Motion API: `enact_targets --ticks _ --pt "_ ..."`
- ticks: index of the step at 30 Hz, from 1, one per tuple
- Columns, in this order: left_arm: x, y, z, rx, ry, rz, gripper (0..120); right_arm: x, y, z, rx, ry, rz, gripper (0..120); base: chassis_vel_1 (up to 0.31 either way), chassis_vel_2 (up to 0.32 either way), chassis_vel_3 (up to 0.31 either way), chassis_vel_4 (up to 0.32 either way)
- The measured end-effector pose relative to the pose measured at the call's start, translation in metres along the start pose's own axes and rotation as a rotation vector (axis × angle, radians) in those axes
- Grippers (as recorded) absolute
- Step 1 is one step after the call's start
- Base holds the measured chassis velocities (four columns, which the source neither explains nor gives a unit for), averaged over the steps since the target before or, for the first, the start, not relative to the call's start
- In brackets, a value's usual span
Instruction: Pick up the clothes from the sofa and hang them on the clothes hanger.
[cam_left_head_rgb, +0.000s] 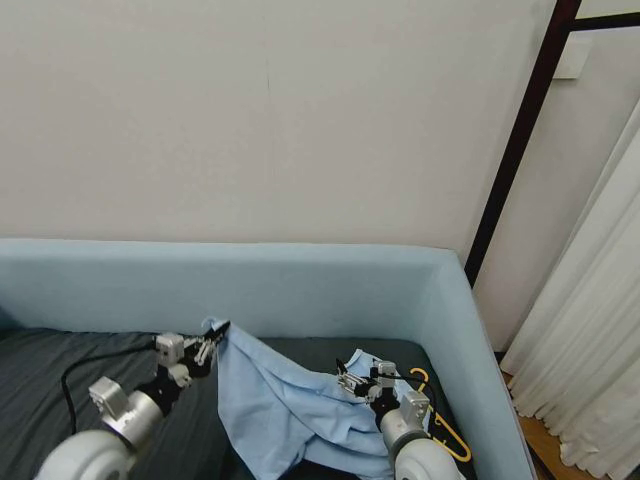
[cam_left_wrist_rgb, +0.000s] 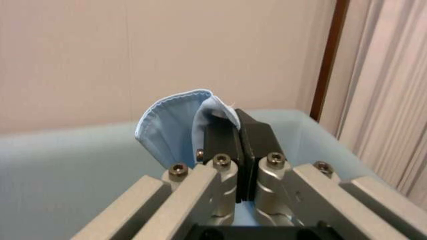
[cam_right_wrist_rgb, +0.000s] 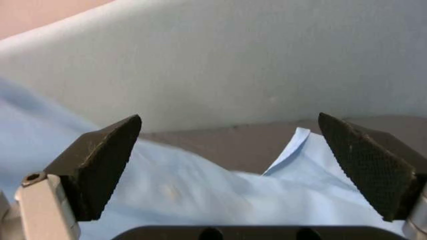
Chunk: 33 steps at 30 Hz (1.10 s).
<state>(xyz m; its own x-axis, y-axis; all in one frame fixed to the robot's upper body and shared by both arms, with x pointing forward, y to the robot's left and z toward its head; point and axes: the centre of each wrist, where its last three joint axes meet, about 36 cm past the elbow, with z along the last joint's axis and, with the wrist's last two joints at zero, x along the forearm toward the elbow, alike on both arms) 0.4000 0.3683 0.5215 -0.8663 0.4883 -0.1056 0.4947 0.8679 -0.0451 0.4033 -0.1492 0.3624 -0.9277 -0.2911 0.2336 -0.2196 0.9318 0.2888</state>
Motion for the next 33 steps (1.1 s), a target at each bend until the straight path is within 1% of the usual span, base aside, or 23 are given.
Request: enact_targets --ticks 2,3,4,5,7,9,10,11,12,14,15,18,20,21,24,25,26,27,29,31,32,33 --pt "-0.012 0.016 -0.027 -0.005 -0.014 0.014 0 0.002 -0.001 0.000 -0.006 -0.003 0.006 100 0.000 0.000 0.000 0.000" --pt "-0.020 0.028 -0.048 0.006 -0.026 0.020 0 0.002 -0.001 0.000 -0.010 -0.005 0.008 100 0.000 0.000 0.000 0.000" --pt "-0.020 0.028 -0.048 0.006 -0.026 0.020 0 0.002 -0.001 0.000 -0.010 -0.005 0.008 100 0.000 0.000 0.000 0.000" --pt "-0.024 0.037 -0.067 0.020 -0.034 0.035 0 0.000 0.001 0.000 -0.012 -0.004 0.003 100 0.000 0.000 0.000 0.000" --pt "-0.029 0.052 -0.097 0.020 -0.043 0.070 0 -0.003 0.006 0.001 -0.014 -0.001 -0.011 100 0.000 0.000 0.000 0.000" --pt "-0.029 0.064 -0.114 -0.007 -0.036 0.120 0 -0.010 0.013 0.001 -0.009 0.006 -0.035 100 0.000 0.000 0.000 0.000" --pt "-0.029 0.064 -0.114 -0.007 -0.036 0.120 0 -0.010 0.013 0.001 -0.009 0.006 -0.035 100 0.000 0.000 0.000 0.000" --pt "-0.029 0.077 -0.130 -0.039 -0.031 0.156 0 -0.014 0.017 0.001 -0.011 0.008 -0.047 100 0.000 0.000 0.000 0.000" --pt "-0.029 0.082 -0.137 -0.051 -0.028 0.170 0 -0.015 0.019 0.000 -0.013 0.008 -0.051 100 0.000 0.000 0.000 0.000" --pt "-0.028 0.100 -0.158 -0.070 -0.008 0.220 0 -0.018 0.025 -0.001 -0.023 0.005 -0.057 100 0.000 0.000 0.000 0.000" --pt "-0.028 0.100 -0.158 -0.070 -0.008 0.220 0 -0.018 0.025 -0.001 -0.023 0.005 -0.057 100 0.000 0.000 0.000 0.000" --pt "-0.030 0.113 -0.179 -0.074 -0.006 0.304 0 -0.018 0.027 -0.001 -0.032 0.004 -0.052 100 0.000 0.000 0.000 0.000" --pt "-0.032 0.115 -0.191 -0.078 -0.006 0.394 0 -0.017 0.026 0.001 -0.035 0.003 -0.045 100 0.000 0.000 0.000 0.000" --pt "-0.032 0.115 -0.191 -0.078 -0.006 0.394 0 -0.017 0.026 0.001 -0.035 0.003 -0.045 100 0.000 0.000 0.000 0.000" --pt "-0.029 0.118 -0.205 -0.109 0.010 0.508 0 -0.015 0.024 0.004 -0.044 -0.003 -0.046 100 0.000 0.000 0.000 0.000" --pt "-0.026 0.119 -0.208 -0.126 0.028 0.532 0 -0.015 0.025 0.006 -0.052 -0.008 -0.053 100 0.000 0.000 0.000 0.000" --pt "-0.026 0.119 -0.208 -0.126 0.028 0.532 0 -0.015 0.025 0.006 -0.052 -0.008 -0.053 100 0.000 0.000 0.000 0.000" --pt "-0.023 0.122 -0.209 -0.153 0.061 0.557 0 -0.015 0.027 0.007 -0.064 -0.015 -0.064 100 0.000 0.000 0.000 0.000" --pt "-0.020 0.126 -0.200 -0.190 0.135 0.590 0 -0.015 0.030 0.011 -0.091 -0.032 -0.091 100 0.000 0.000 0.000 0.000" --pt "-0.019 0.129 -0.180 -0.202 0.194 0.622 0 -0.015 0.033 0.014 -0.122 -0.051 -0.114 100 0.000 0.000 0.000 0.000" --pt "-0.019 0.129 -0.180 -0.202 0.194 0.622 0 -0.015 0.033 0.014 -0.122 -0.051 -0.114 100 0.000 0.000 0.000 0.000" --pt "-0.018 0.128 -0.169 -0.202 0.218 0.645 0 -0.015 0.034 0.016 -0.135 -0.058 -0.123 100 0.000 0.000 0.000 0.000"
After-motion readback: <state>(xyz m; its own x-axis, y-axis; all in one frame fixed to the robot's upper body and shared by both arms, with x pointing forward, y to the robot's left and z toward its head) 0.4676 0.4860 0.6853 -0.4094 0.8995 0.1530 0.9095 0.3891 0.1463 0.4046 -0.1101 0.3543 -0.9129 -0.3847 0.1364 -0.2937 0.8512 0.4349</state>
